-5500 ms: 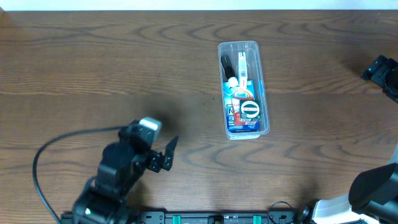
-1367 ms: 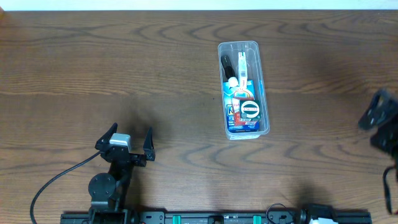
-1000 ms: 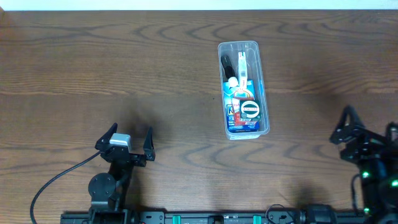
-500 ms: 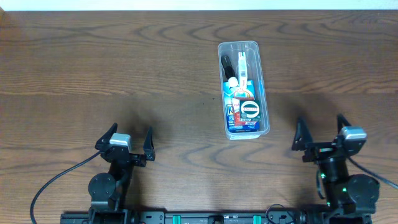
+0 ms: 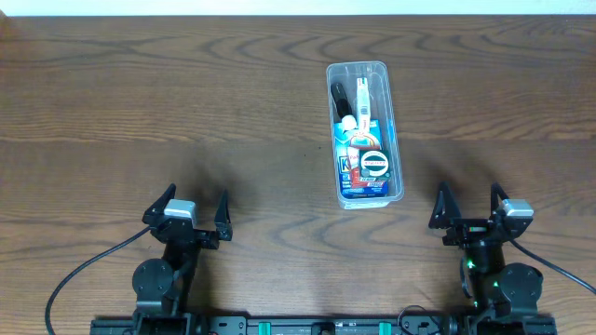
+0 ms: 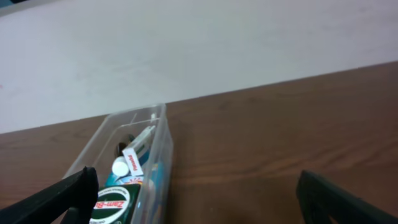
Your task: Pack container
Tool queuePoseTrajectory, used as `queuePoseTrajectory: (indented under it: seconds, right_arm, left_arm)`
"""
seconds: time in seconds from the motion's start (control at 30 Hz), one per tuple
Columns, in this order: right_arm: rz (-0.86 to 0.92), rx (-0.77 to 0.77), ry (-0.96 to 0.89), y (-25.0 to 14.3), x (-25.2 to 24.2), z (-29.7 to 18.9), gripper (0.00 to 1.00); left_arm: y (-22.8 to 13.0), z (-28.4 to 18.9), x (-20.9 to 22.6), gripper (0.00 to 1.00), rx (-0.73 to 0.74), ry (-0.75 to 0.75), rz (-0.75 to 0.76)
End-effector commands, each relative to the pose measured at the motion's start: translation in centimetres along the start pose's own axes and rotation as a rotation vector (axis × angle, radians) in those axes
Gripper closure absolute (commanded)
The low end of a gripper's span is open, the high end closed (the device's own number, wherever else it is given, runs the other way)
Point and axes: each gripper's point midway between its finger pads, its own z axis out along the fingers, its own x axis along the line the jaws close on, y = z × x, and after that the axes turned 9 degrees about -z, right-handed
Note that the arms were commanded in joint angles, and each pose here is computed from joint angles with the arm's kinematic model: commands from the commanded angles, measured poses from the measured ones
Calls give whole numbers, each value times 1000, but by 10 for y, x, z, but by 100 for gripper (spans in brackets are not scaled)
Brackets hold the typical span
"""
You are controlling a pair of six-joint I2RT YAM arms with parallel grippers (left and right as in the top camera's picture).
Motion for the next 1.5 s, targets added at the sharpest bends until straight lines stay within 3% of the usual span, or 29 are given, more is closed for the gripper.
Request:
queuePoseTrajectory:
  seconds: [0.0, 0.5, 0.8, 1.0, 1.47]
  right_arm:
    - [26, 13, -5, -10, 0, 2, 1]
    - [-44, 48, -21, -30, -3, 5, 1]
    - [-48, -79, -9, -5, 0, 7, 1]
    - [-48, 26, -20, -30, -3, 7, 1]
    - [-51, 25, -16, -30, -2, 7, 1]
  left_arm:
    - [-15, 1, 2, 2, 45, -1, 7]
    - [-15, 1, 2, 2, 45, -1, 7]
    - [-15, 1, 2, 2, 45, -1, 7]
    - [-15, 1, 2, 2, 45, -1, 7]
    - [-15, 1, 2, 2, 45, -1, 7]
